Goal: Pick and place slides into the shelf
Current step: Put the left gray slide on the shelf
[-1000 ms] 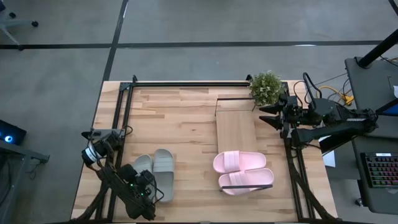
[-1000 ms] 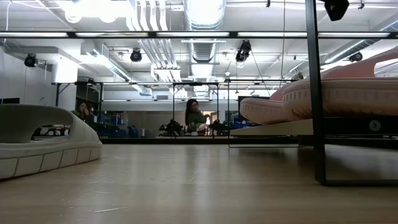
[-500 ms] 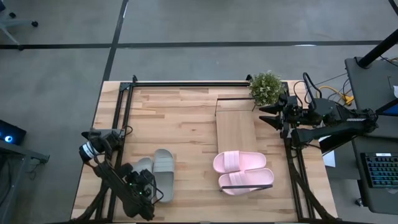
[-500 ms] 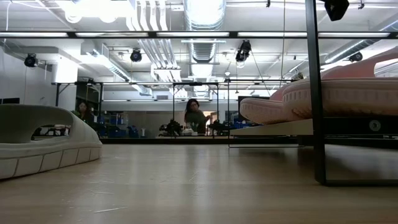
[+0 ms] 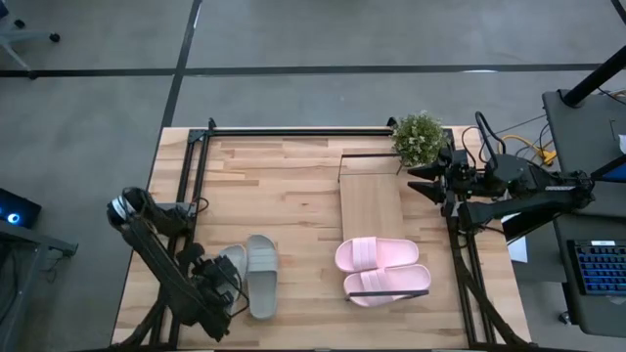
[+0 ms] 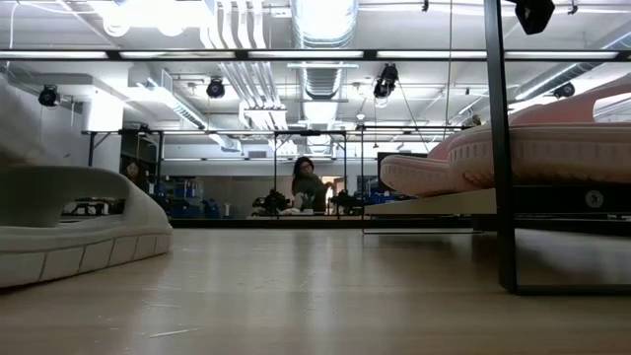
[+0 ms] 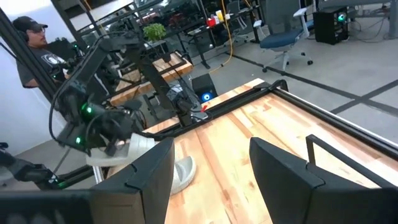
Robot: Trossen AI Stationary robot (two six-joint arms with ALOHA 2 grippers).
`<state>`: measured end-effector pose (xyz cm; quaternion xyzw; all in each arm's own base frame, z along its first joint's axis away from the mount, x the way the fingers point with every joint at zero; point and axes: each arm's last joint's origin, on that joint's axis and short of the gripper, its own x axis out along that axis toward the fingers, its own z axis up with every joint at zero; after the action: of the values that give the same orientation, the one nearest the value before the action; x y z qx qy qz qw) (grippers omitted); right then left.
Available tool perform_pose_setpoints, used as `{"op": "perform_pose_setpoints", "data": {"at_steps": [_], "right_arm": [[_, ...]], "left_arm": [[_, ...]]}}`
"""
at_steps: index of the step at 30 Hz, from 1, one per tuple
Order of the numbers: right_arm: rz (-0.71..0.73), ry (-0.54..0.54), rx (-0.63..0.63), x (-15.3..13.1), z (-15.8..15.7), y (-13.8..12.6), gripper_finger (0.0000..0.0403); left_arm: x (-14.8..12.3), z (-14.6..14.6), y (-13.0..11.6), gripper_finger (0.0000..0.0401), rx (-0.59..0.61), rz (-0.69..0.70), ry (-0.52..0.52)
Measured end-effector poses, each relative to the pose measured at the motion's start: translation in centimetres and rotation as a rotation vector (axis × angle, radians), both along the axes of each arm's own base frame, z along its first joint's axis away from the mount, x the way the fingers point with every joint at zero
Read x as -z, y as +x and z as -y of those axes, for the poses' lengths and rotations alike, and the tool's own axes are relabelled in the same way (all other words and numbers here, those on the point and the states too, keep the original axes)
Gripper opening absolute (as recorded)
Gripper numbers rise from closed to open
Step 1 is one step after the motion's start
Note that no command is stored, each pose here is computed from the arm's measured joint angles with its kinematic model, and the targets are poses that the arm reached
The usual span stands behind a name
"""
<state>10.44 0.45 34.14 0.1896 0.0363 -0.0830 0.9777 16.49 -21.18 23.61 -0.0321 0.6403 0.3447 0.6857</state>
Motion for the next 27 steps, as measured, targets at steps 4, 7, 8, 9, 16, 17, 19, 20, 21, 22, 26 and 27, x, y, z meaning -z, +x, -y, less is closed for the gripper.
{"op": "perform_pose_setpoints", "data": {"at_steps": [4, 7, 8, 9, 16, 17, 19, 20, 21, 22, 26, 27], "right_arm": [[0.0, 0.0, 0.0, 0.0, 0.0, 0.0, 0.0201], [0.0, 0.0, 0.0, 0.0, 0.0, 0.0, 0.0201], [0.0, 0.002, 0.0, 0.0, 0.0, 0.0, 0.0201], [0.002, 0.009, 0.001, 0.0, 0.0, 0.0, 0.0201], [0.032, 0.206, 0.021, 0.0, 0.0, 0.0, 0.0201], [0.038, 0.249, 0.025, 0.0, 0.0, 0.0, 0.0201], [0.05, 0.335, 0.028, 0.0, 0.0, 0.1, 0.0201], [0.055, 0.374, 0.03, 0.0, 0.0, 0.1, 0.0201], [0.06, 0.41, 0.033, 0.0, 0.0, 0.1, 0.0201], [0.065, 0.444, 0.037, 0.0, 0.0, 0.1, 0.0201], [0.082, 0.587, 0.053, 0.0, 0.0, 0.2, 0.0201], [0.085, 0.617, 0.056, 0.0, 0.0, 0.2, 0.0201]], "left_arm": [[-2.1, -1.1, -0.6, 0.0001, 0.033, 0.069, -0.047], [-3.3, -1.9, -1.0, 0.0, 0.063, 0.107, -0.073], [-3.6, -2.1, -1.0, 0.0, 0.08, 0.115, -0.073], [-3.8, -2.4, -0.8, 0.0, 0.095, 0.126, -0.071], [-4.6, -5.2, 1.4, 0.0, 0.246, 0.128, 0.025], [-4.7, -5.7, 1.8, 0.0, 0.261, 0.129, 0.046], [-5.0, -6.6, 2.4, 0.0, 0.299, 0.132, 0.094], [-5.2, -7.1, 2.7, 0.0, 0.318, 0.139, 0.12], [-5.5, -7.5, 2.9, 0.0, 0.336, 0.145, 0.145], [-5.9, -8.0, 3.2, 0.0, 0.353, 0.155, 0.173], [-7.3, -9.6, 4.3, 0.0, 0.413, 0.202, 0.272], [-7.7, -10.0, 4.6, 0.0, 0.417, 0.231, 0.285]]}}
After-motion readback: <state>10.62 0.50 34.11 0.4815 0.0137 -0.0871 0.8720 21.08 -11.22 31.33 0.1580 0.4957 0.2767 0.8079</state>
